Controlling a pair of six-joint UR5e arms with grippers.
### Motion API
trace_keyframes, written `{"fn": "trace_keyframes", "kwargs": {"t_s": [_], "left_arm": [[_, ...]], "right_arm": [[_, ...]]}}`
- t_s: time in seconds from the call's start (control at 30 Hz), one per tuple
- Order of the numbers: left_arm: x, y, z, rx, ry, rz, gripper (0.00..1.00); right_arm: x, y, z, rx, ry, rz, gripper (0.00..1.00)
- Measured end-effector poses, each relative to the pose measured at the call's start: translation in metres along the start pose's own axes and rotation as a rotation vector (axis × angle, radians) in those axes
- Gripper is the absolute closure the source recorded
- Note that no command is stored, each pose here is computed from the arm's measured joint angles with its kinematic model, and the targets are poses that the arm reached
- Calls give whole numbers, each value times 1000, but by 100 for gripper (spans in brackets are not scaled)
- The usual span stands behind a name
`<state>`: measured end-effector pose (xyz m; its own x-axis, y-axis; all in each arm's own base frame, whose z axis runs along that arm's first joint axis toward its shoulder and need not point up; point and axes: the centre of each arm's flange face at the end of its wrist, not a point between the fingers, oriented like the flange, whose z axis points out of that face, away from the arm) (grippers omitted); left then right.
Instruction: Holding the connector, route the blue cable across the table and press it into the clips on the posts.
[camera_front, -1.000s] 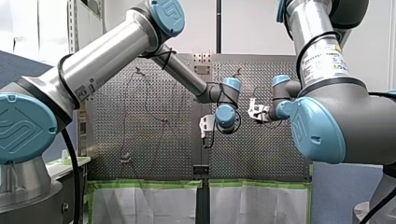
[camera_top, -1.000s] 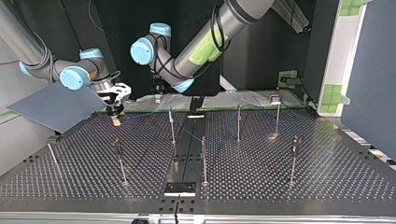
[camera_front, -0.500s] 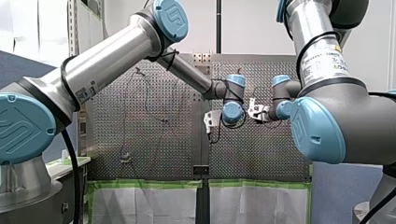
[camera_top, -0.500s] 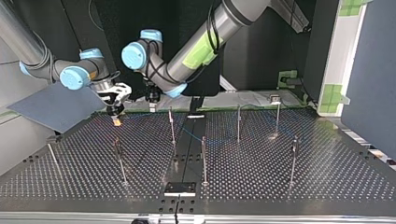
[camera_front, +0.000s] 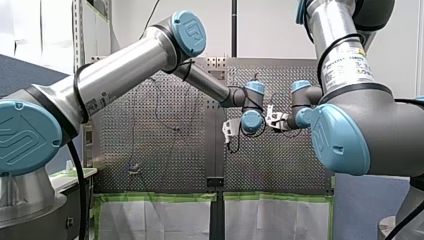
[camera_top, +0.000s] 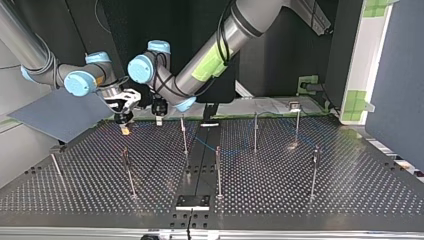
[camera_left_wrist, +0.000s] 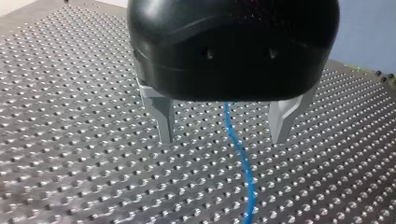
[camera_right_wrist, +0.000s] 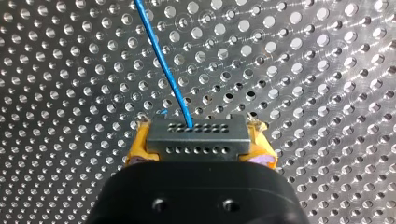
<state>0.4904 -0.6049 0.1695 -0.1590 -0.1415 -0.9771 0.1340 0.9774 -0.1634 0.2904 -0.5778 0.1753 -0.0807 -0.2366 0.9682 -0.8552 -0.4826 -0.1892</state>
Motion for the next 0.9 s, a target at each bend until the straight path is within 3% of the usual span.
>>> {"fn": "trace_keyframes", "kwargs": {"t_s": [0.47, 0.9], "left_arm": [[0, 3, 26, -22, -48, -40, 0], [22, 19, 52, -50, -12, -34, 0]], "right_arm": [[0, 0, 0, 2, 1, 0, 100], [0, -1, 0, 10, -1, 0, 100]]}}
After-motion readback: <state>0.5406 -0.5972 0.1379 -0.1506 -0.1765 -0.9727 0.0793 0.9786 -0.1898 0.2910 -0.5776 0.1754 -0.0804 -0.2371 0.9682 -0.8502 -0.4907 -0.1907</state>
